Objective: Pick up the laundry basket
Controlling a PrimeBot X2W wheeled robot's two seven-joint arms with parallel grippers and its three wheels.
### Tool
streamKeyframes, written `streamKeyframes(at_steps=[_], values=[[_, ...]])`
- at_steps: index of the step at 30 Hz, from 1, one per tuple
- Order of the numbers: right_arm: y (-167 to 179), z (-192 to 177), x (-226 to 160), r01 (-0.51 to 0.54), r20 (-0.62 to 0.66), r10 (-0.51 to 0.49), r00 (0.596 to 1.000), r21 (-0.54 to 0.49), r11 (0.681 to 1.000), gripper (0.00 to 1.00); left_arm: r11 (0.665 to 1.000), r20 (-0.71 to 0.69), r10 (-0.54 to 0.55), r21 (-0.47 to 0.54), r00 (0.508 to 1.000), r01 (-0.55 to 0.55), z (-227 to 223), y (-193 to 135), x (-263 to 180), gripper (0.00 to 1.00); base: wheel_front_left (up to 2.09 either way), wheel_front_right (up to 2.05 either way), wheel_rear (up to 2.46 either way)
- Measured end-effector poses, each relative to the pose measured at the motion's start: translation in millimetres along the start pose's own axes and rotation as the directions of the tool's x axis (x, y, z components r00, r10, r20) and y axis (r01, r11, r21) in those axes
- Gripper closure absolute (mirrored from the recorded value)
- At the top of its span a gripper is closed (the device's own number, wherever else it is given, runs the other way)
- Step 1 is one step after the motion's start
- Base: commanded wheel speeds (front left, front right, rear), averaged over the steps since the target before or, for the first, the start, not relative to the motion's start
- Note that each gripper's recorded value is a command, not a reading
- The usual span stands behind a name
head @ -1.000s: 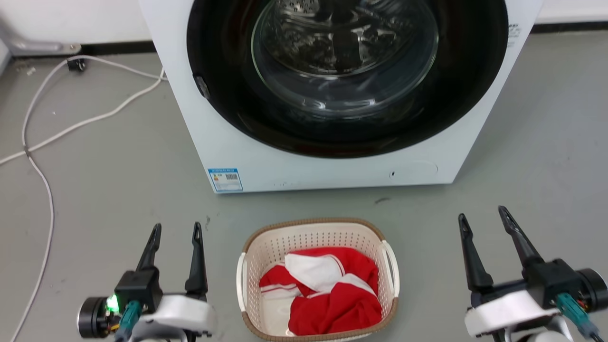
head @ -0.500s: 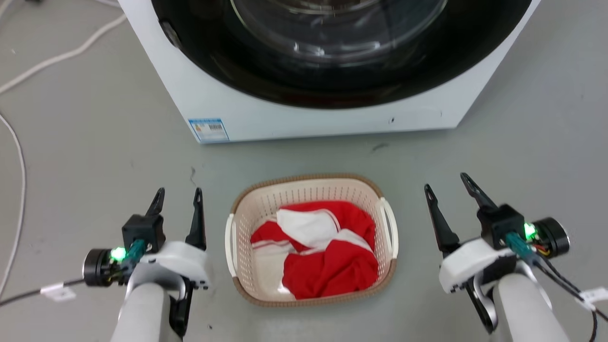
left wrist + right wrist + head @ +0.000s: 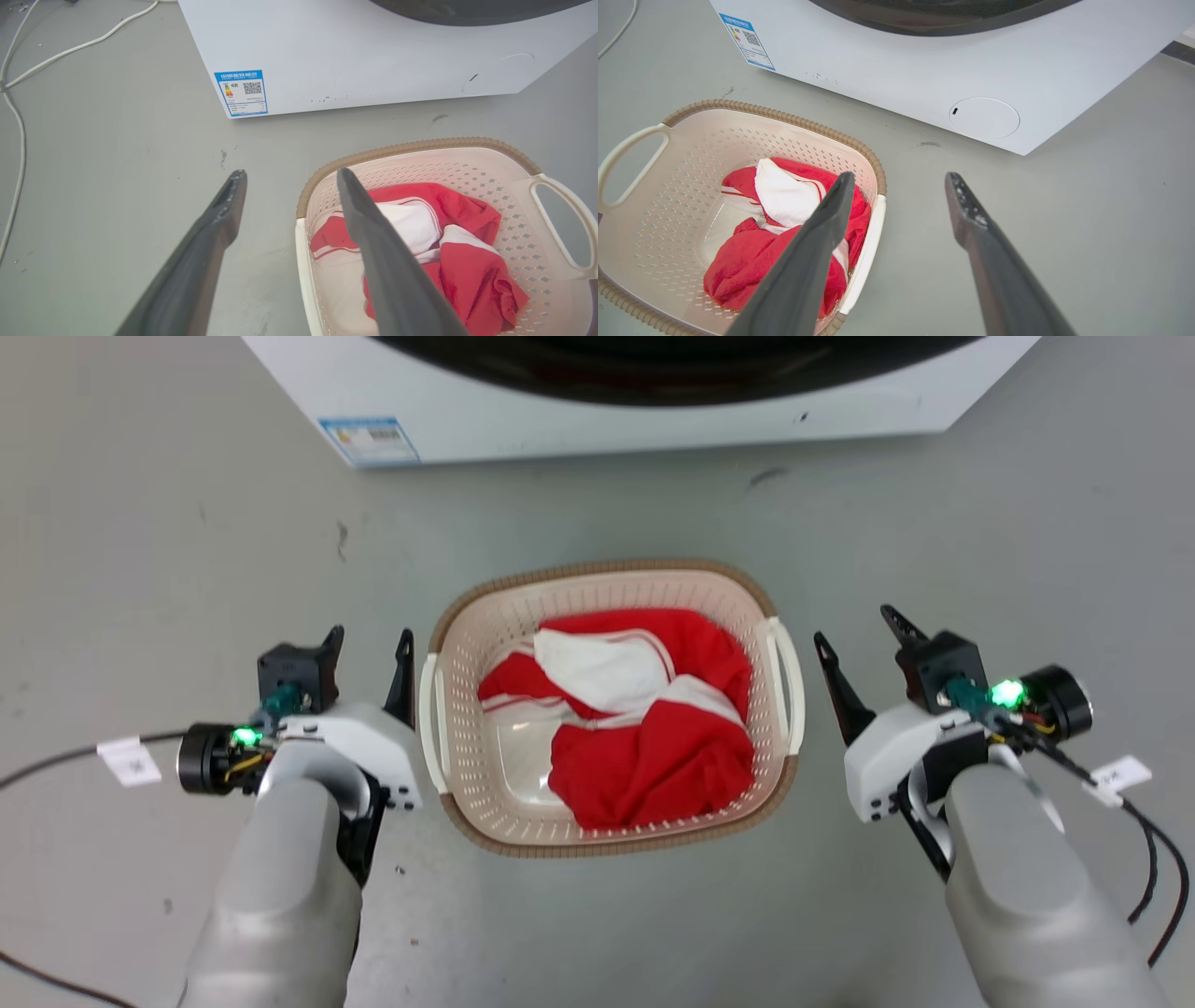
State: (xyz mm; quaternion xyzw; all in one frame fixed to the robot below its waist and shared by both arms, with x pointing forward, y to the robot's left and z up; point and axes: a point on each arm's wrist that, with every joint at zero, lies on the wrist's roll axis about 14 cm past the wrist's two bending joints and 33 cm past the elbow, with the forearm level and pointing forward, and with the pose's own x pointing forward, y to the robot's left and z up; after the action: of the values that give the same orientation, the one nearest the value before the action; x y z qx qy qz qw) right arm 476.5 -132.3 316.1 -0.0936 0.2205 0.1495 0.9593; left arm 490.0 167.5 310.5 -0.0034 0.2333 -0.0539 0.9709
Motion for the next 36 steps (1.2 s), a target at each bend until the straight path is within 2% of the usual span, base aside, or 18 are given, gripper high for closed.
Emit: streamKeyframes(at_steps=[8, 17, 36], values=[[5.1, -41.8, 32.6, -0.046, -0.131, 0.045, 0.990, 0.002, 0.999, 0.00, 0.999, -0.157, -0.020, -0.028, 0.987, 0.016, -46.8, -0.9, 26.5, 0.00, 0.00, 0.00, 0.00], [11.9, -87.7, 49.2, -0.088, -0.264, 0.086, 0.961, 0.005, 0.996, 0.00, 0.999, -0.303, -0.028, -0.050, 0.953, 0.013, -95.2, -0.2, 37.1, 0.00, 0.00, 0.00, 0.00], [20.4, -147.7, 71.0, -0.124, -0.427, 0.127, 0.895, 0.035, 0.992, 0.00, 0.996, -0.446, -0.074, -0.070, 0.892, 0.048, -150.1, -12.8, 59.1, 0.00, 0.00, 0.00, 0.00]])
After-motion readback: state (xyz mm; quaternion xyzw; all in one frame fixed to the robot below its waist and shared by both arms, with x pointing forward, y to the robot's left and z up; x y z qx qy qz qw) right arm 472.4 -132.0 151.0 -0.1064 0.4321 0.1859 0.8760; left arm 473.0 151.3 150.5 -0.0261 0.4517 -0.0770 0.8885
